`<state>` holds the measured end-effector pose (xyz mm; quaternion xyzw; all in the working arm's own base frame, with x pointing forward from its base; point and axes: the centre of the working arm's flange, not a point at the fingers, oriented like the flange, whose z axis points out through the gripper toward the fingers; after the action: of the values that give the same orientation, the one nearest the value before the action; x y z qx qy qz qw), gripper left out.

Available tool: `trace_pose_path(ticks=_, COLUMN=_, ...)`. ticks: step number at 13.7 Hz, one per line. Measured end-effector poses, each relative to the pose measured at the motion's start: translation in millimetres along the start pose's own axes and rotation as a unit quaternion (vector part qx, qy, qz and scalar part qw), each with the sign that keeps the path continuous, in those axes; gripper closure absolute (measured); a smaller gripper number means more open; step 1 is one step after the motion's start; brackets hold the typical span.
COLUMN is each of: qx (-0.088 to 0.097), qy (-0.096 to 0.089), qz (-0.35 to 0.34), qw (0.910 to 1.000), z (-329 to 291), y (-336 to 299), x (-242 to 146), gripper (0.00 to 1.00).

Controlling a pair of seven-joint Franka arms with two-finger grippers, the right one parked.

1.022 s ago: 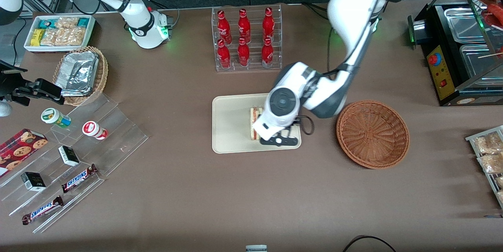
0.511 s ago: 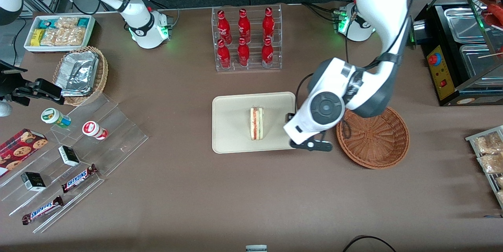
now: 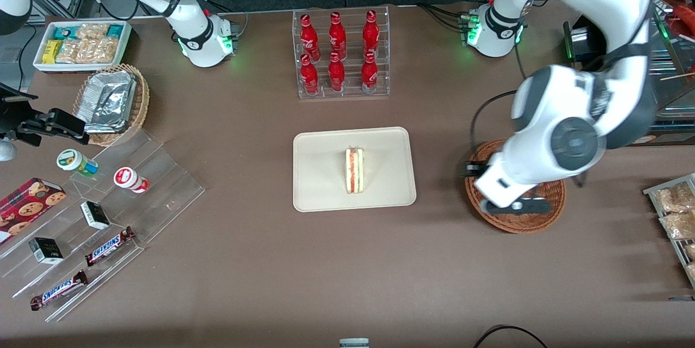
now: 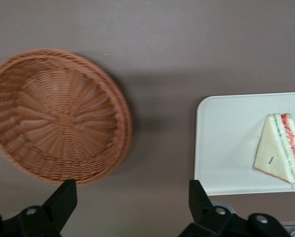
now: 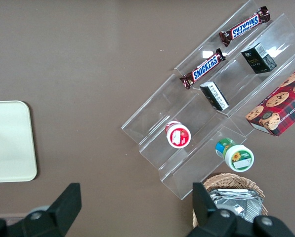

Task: Place sandwich from basket to tray

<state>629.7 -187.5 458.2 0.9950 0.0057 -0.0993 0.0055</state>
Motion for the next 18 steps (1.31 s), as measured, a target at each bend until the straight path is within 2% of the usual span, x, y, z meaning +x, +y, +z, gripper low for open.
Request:
trace_pose_path(ticks=11, qx=-0.008, qy=0.002, qz=-0.041, qw=0.9991, z=-34, y=-67, x=-24, gripper=0.0)
trace_pose_path(ticks=18, qx=-0.013, qy=-0.008, qz=-0.06, qw=0.9981, z=-79, y=-102, x=-70, gripper=0.0)
